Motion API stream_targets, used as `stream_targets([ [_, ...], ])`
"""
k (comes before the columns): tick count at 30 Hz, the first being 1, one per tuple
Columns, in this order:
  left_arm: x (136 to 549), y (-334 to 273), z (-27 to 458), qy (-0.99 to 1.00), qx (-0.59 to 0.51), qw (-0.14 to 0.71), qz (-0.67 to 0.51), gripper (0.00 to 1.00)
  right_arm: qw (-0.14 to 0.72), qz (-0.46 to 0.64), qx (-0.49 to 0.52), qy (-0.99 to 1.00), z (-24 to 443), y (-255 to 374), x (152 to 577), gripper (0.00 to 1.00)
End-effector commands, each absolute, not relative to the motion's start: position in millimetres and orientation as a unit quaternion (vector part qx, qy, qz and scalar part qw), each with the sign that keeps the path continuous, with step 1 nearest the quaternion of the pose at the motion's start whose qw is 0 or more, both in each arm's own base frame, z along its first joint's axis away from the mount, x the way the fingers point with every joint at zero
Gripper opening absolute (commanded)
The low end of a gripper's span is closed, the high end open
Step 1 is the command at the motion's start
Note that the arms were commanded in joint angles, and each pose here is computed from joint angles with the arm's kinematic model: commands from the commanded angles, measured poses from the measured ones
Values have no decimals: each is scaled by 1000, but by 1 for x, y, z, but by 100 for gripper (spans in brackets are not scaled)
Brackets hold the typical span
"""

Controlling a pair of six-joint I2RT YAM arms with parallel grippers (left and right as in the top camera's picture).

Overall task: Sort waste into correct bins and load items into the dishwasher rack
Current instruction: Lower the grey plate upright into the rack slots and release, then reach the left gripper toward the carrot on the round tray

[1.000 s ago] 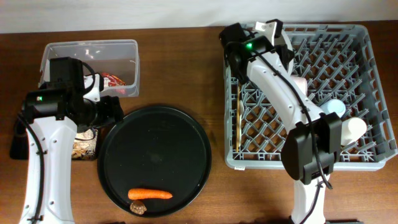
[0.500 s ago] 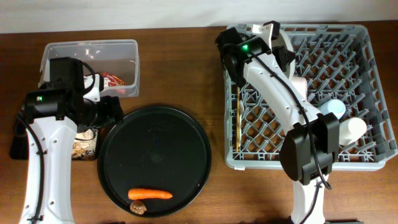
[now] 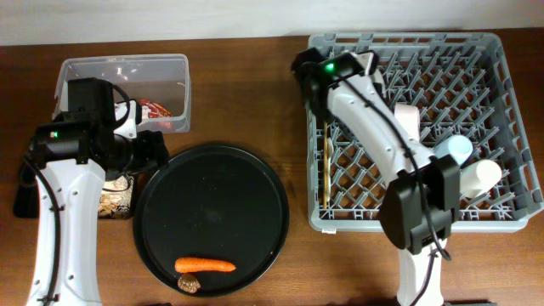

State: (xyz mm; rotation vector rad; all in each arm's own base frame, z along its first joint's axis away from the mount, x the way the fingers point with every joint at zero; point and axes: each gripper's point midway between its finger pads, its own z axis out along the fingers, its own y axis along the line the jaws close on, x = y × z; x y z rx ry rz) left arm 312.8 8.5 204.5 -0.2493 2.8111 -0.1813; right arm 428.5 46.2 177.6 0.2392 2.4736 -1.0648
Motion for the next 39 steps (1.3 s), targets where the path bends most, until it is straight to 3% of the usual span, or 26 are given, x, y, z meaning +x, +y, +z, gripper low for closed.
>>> stream_targets([
  [1,314,7,206,980,-93,159,-71,75,222,-351,50,908,167,92,422,39],
  [5,314,7,206,980,-93,159,-71,75,228,-360,25,904,171,105,415,70],
  [10,314,7,206,980,-93,159,-71,75,232,-344,46,909,194,99,402,72],
  [14,314,7,206,980,-93,159,-71,76,256,-292,68,919,226,99,390,82],
  [20,313,6,205,981,-92,157,-71,82,203,-106,144,963,247,82,365,98],
  [25,301,-13,186,987,-70,123,-76,84,106,62,57,991,240,78,353,99],
  [29,271,-27,157,986,-133,47,-88,87,88,44,52,994,237,60,345,100],
  [31,253,-42,141,982,-154,1,-114,99,89,42,45,994,237,58,345,99],
  [34,220,-74,114,961,-201,-83,-171,99,87,37,-1,996,237,58,343,99],
  [39,192,-94,64,934,-289,-135,-161,99,87,29,-2,996,236,55,343,99],
])
